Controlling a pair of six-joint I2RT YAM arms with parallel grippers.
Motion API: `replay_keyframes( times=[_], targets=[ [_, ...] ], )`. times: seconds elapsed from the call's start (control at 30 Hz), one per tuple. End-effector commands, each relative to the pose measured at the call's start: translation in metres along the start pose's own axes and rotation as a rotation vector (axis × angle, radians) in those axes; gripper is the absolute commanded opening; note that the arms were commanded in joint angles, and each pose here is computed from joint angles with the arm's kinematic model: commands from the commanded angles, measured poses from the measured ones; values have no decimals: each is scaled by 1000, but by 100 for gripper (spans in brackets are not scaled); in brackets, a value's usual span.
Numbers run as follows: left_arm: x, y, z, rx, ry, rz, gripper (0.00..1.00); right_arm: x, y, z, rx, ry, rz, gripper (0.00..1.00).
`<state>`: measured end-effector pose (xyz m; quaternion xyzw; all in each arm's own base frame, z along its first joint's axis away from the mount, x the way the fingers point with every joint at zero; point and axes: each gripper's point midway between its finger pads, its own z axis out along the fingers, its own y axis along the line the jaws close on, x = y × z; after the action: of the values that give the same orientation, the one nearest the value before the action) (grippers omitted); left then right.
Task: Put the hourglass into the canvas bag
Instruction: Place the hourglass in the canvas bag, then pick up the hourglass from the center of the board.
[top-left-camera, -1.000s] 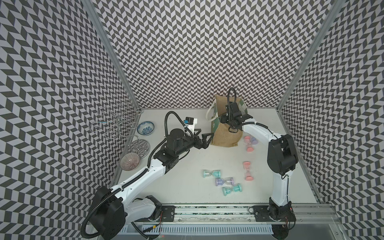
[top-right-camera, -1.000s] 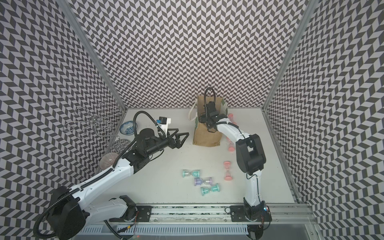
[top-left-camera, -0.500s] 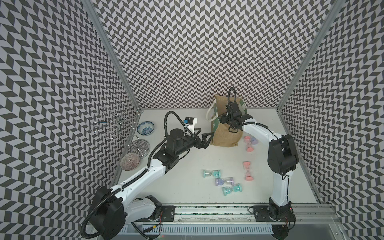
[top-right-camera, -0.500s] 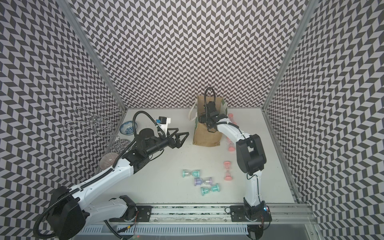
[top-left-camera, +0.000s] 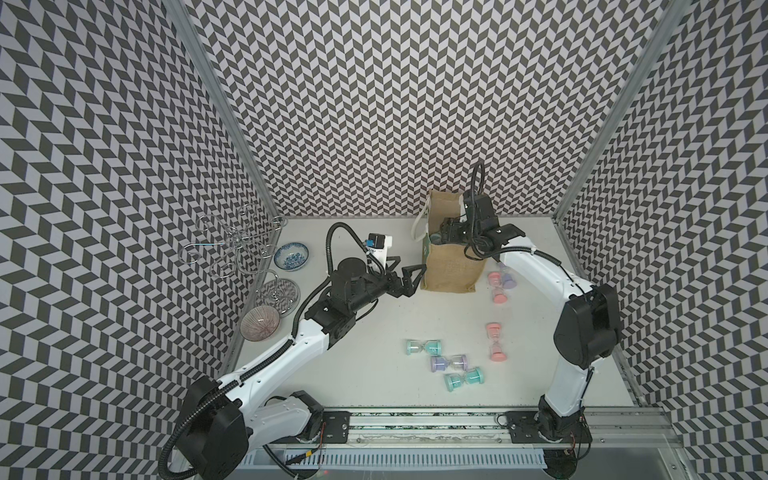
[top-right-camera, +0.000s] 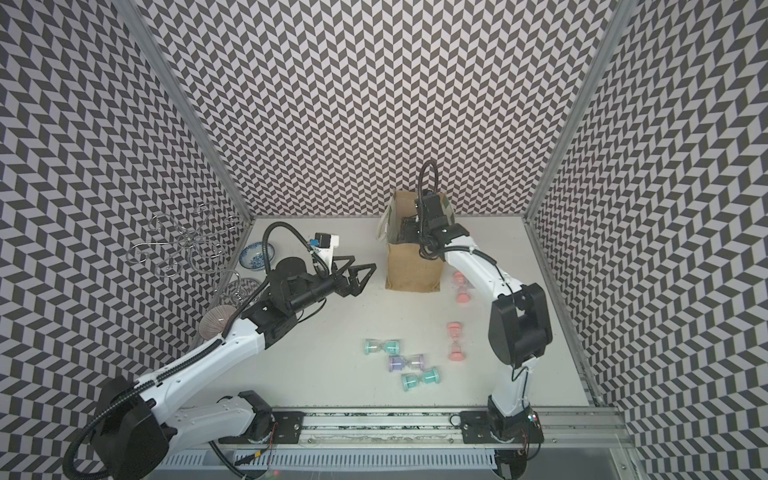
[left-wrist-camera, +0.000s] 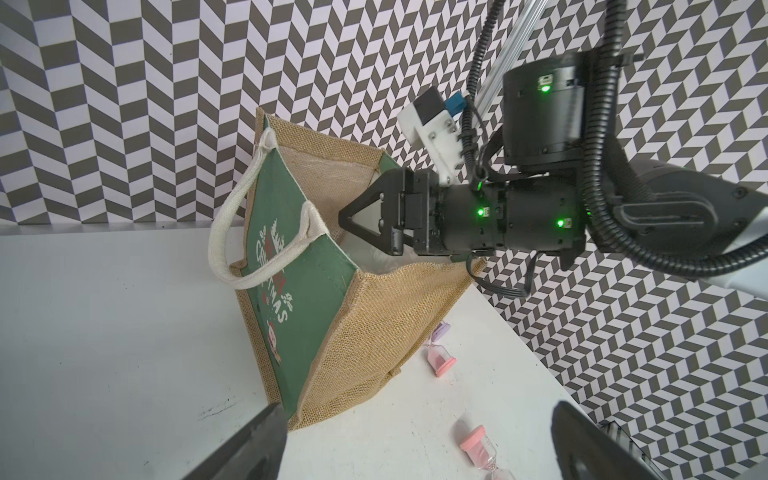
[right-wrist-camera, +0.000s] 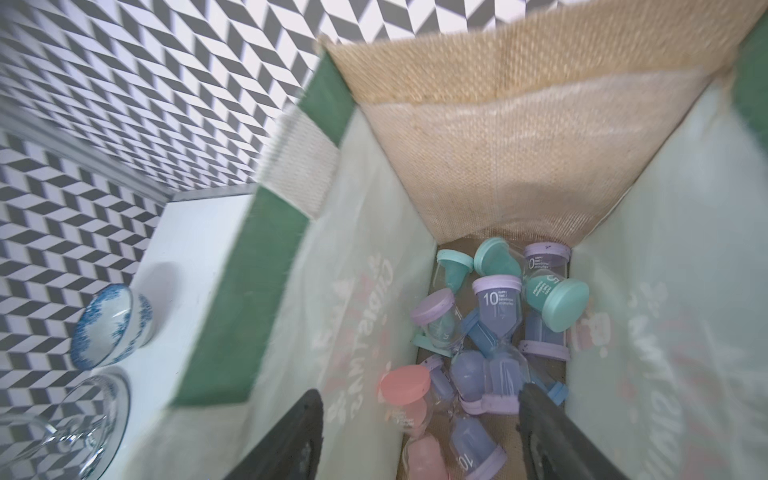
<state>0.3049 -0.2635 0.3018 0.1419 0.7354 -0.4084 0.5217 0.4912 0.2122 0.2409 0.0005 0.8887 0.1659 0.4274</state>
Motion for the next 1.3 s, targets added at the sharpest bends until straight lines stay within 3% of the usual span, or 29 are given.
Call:
replay_keyframes(
  times=[0.0,0.27,0.63,0.97,1.27],
  targets=[
    [-17,-4,-11,-14,-44,0,99,-26,21,-35,-80,-94,-12,76],
    [-15,-2,-29,-56,-34,-29,99,-20,59,-94,-145,-141,-59,82],
    [8,5,-58,-101,4,-99,99,80,103,-146,-287,-47,-166,84],
    [36,17,-80,-151,47,-155,99,211,124,-143,-407,210,-365,84],
    [49,28,-92,-198,37,-191,99,293,130,-120,-382,353,-567,84]
  ],
)
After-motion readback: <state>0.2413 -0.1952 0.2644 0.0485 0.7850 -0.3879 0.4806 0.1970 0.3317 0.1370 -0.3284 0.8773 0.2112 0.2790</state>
